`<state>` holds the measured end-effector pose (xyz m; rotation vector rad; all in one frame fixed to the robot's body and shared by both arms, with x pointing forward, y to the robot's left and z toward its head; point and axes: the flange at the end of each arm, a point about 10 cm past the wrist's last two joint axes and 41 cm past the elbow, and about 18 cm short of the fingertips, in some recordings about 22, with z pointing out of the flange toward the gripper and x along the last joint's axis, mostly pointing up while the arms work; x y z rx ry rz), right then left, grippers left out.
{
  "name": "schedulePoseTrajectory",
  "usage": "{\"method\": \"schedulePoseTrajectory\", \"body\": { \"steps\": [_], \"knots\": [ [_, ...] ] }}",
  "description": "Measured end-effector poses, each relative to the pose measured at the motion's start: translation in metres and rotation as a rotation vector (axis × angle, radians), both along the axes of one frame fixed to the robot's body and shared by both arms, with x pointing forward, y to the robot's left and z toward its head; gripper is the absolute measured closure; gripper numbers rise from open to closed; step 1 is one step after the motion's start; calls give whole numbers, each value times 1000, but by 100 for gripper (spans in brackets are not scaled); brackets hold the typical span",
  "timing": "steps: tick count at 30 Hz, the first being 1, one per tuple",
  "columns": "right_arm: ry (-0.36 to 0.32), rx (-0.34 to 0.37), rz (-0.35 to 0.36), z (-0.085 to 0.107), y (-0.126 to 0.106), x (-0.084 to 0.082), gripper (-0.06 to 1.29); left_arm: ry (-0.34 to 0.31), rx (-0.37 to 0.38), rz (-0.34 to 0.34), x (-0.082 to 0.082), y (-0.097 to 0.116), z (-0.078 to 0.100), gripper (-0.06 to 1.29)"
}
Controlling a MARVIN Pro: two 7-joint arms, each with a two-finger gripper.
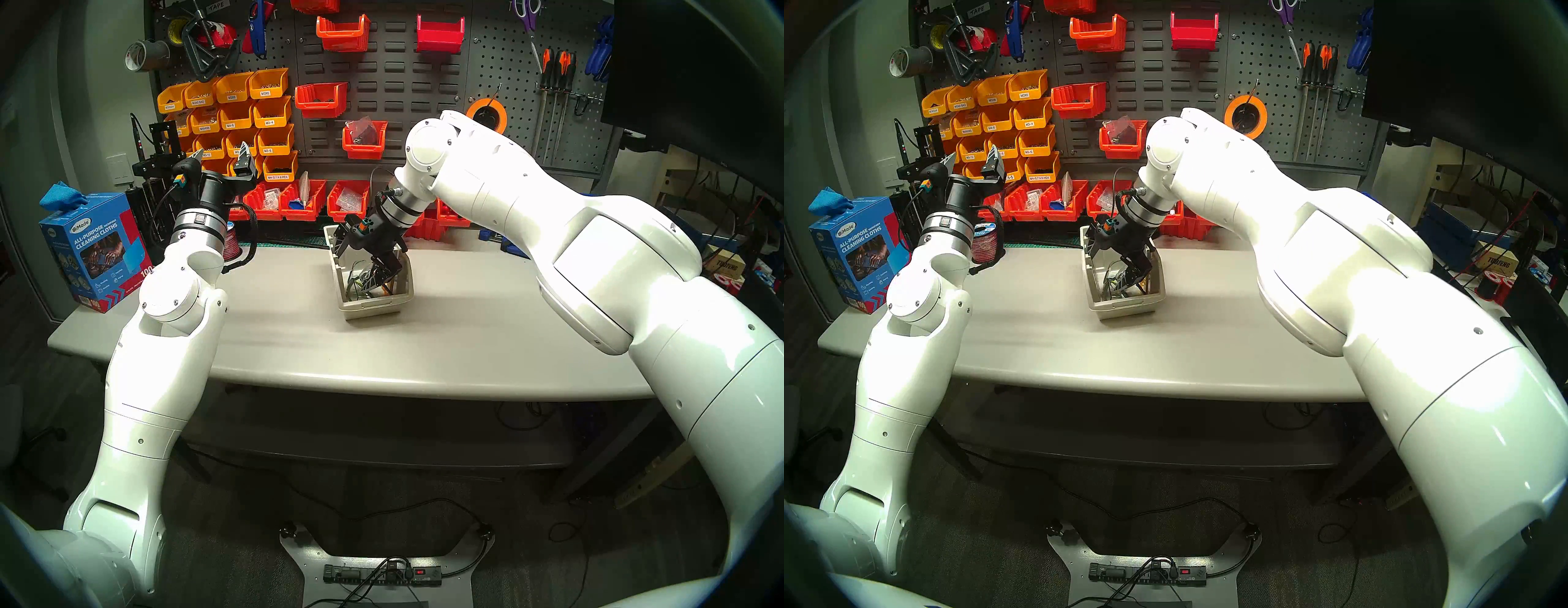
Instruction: Take out tools from the storage box
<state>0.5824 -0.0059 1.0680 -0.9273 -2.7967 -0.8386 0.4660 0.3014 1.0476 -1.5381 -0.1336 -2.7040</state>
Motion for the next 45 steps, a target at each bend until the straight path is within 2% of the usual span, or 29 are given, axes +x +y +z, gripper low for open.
{"method": "schedulePoseTrajectory", "body": {
  "steps": [18, 31, 45],
  "knots": [
    [51, -32, 28, -10, 6, -11, -1, 0, 0, 0, 0, 0, 0, 0],
    [79, -81, -8, -23, -7, -7, 1, 0, 0, 0, 0, 0, 0, 0],
    [70, -101, -28, -20, -16, -3, 1, 0, 0, 0, 0, 0, 0, 0]
  ]
}}
